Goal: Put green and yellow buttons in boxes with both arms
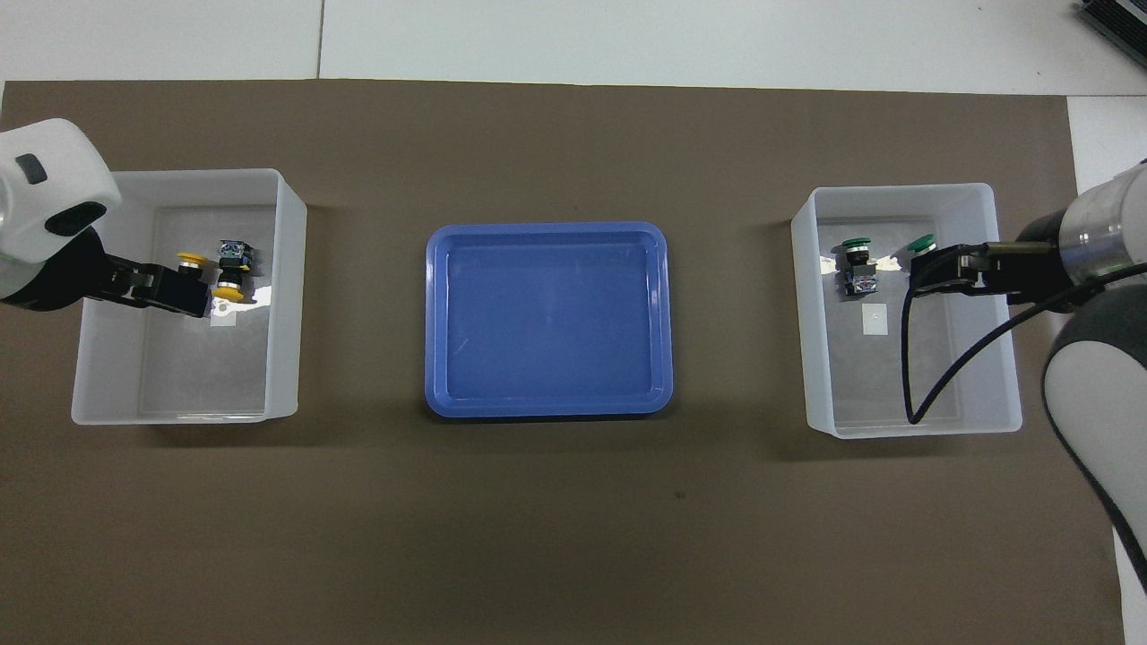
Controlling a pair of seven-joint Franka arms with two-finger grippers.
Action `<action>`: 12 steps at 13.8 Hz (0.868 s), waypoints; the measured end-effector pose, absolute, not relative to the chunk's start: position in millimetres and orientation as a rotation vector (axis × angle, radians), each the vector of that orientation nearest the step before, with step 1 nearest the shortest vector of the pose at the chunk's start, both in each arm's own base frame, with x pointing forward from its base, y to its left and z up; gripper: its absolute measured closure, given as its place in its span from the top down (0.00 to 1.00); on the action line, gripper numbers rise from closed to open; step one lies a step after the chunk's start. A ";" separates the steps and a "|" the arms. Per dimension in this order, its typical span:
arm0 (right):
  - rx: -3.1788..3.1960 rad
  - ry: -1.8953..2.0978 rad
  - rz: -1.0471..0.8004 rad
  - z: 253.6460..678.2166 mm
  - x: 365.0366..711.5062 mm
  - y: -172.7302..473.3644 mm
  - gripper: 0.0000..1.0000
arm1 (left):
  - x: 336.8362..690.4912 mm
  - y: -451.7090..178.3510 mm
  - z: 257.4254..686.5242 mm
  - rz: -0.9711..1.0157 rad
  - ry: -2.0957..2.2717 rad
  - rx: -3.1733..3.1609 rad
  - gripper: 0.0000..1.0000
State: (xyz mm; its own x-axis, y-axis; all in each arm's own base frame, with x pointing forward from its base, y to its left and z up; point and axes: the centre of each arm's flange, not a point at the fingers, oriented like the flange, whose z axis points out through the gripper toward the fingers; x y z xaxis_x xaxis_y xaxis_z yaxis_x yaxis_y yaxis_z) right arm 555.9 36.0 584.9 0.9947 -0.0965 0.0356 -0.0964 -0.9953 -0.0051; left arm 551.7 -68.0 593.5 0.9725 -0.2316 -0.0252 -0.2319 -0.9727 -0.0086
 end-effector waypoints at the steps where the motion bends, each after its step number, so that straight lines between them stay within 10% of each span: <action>1: -3.134 0.151 -0.056 584.9 555.9 36.0 1.00 | 551.9 -68.0 593.2 0.035 0.365 -3.109 1.00; 12: -3.134 0.151 -0.056 584.9 555.9 36.0 1.00 | 555.9 -64.3 594.7 -0.015 0.352 -3.110 1.00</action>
